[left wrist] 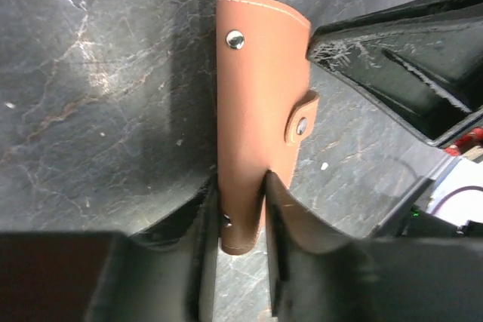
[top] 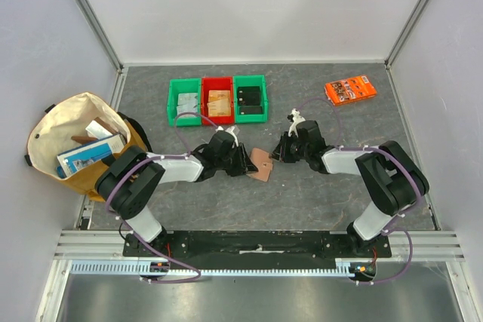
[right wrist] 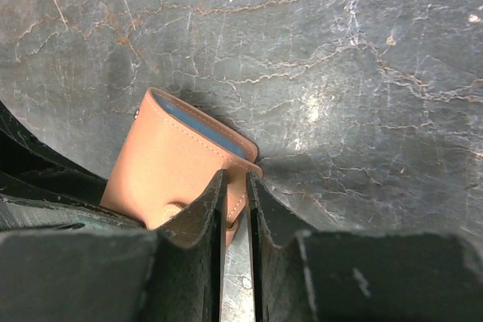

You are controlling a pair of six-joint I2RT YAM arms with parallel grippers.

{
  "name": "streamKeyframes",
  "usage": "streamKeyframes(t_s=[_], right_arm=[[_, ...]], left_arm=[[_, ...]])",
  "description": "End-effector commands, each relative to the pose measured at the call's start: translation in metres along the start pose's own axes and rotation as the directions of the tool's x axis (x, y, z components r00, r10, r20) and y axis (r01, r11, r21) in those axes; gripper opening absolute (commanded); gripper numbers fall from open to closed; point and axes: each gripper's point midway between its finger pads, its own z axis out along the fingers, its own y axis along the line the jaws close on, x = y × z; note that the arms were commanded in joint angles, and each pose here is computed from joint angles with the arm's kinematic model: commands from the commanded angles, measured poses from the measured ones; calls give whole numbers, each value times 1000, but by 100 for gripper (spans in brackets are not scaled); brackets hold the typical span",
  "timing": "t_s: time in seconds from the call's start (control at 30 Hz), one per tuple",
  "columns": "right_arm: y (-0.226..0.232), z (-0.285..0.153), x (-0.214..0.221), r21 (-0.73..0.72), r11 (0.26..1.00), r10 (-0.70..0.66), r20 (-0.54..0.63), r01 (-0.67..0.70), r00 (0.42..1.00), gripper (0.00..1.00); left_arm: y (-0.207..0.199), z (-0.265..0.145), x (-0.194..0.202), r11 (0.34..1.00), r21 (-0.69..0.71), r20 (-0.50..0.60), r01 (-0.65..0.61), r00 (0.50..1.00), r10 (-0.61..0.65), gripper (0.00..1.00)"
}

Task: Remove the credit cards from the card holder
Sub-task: Open the card holder at the center of the board.

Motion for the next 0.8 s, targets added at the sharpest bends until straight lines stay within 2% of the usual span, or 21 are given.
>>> streamKeyframes(t_s=[0.0, 0.07, 0.17, 0.3, 0.5, 0.77], right_arm=[[-11, 0, 28, 21, 1000, 4, -88, -2, 996, 22], [-4, -3, 24, -2, 1000, -12, -77, 11, 997, 28], [8, -12, 12, -13, 998, -63, -42, 63, 997, 40], [27, -24, 0, 62, 980, -191, 0, 191, 982, 56], [63, -29, 3, 93, 948, -309, 52, 304, 950, 63], [79, -13, 17, 122, 936, -338, 43, 331, 940, 64]], left_arm=[[0, -4, 1, 999, 18, 14, 31, 999, -32, 20], [0, -8, 1, 999, 18, 33, 39, 999, -40, 2], [6, -16, -1, 997, -4, 77, 71, 995, -70, 2], [16, -29, 2, 991, -54, 154, 119, 982, -110, 2], [24, -40, 5, 980, -97, 240, 174, 960, -147, 2], [21, -39, 15, 980, -101, 244, 172, 959, -143, 2]])
